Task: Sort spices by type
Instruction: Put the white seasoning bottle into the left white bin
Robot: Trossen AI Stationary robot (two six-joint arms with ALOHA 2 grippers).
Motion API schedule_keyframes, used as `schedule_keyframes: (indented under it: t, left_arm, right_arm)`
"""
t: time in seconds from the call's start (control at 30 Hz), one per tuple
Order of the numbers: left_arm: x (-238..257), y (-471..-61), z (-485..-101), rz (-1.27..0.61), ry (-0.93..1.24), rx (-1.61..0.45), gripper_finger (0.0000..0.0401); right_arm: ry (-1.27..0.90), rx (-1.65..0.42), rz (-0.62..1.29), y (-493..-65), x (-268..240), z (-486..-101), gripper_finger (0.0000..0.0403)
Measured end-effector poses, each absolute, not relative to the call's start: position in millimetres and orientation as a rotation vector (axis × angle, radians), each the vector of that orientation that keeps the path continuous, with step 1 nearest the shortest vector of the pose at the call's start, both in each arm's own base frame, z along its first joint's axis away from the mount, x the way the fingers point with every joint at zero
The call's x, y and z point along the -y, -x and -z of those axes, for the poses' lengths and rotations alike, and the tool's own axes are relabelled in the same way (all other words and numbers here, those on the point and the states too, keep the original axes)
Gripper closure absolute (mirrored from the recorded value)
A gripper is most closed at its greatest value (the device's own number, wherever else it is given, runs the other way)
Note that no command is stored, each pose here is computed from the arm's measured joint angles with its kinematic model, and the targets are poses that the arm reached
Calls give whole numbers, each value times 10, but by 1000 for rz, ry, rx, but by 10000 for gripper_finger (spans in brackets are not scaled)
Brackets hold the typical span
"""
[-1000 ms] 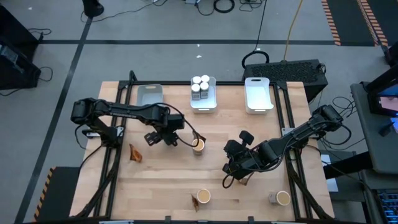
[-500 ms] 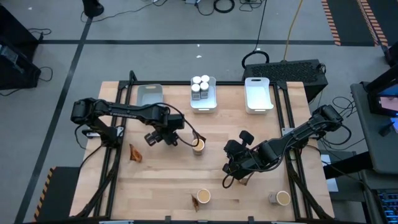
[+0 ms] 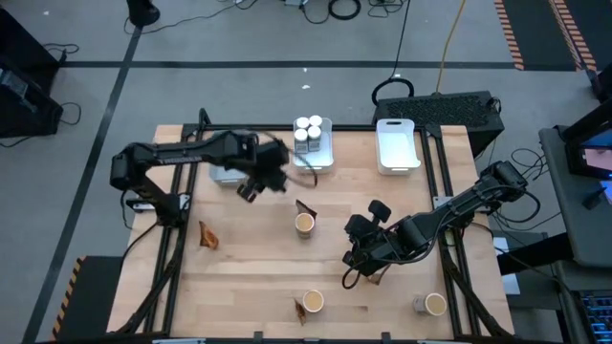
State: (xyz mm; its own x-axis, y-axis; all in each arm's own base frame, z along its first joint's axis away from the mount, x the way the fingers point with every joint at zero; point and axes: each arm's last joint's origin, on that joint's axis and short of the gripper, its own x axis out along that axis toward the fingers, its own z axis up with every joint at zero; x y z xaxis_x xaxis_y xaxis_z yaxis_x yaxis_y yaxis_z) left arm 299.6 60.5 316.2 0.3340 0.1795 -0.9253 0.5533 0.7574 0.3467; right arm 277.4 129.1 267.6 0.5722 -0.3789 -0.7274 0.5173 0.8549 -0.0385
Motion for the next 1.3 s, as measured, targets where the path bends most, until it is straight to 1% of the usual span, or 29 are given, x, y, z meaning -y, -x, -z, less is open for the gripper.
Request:
schedule_keyframes:
  t: [0.13,0.23,0.3,0.4,0.53,0.7,1.03,1.3]
  left_arm:
    - [-815,-3067,-3400,97,-653,-1095,189]
    - [-962,-3135,-3489,-40,-574,-984,189]
    - [-1063,-3193,-3490,-110,-507,-931,189]
    - [-1212,-3295,-3364,-156,-390,-920,189]
    - [-1374,-3445,-3148,-194,-279,-928,189]
    - [-1537,-3544,-2849,-196,-173,-1029,189]
    - [-1741,-3629,-2527,-197,-137,-1116,189]
    - [-1854,-3615,-2420,-184,-173,-1156,189]
  right_arm:
    - [-184,-808,531,-2770,-1289,-2674,403]
    - [-190,-811,539,-2765,-1285,-2671,403]
    - [-197,-811,544,-2762,-1284,-2670,403]
    - [-199,-807,549,-2765,-1279,-2671,403]
    - [-204,-807,556,-2776,-1256,-2671,403]
    - [-221,-817,557,-2789,-1228,-2668,403]
    - [-257,-816,574,-2807,-1191,-2666,403]
    - [-286,-821,578,-2811,-1181,-2664,403]
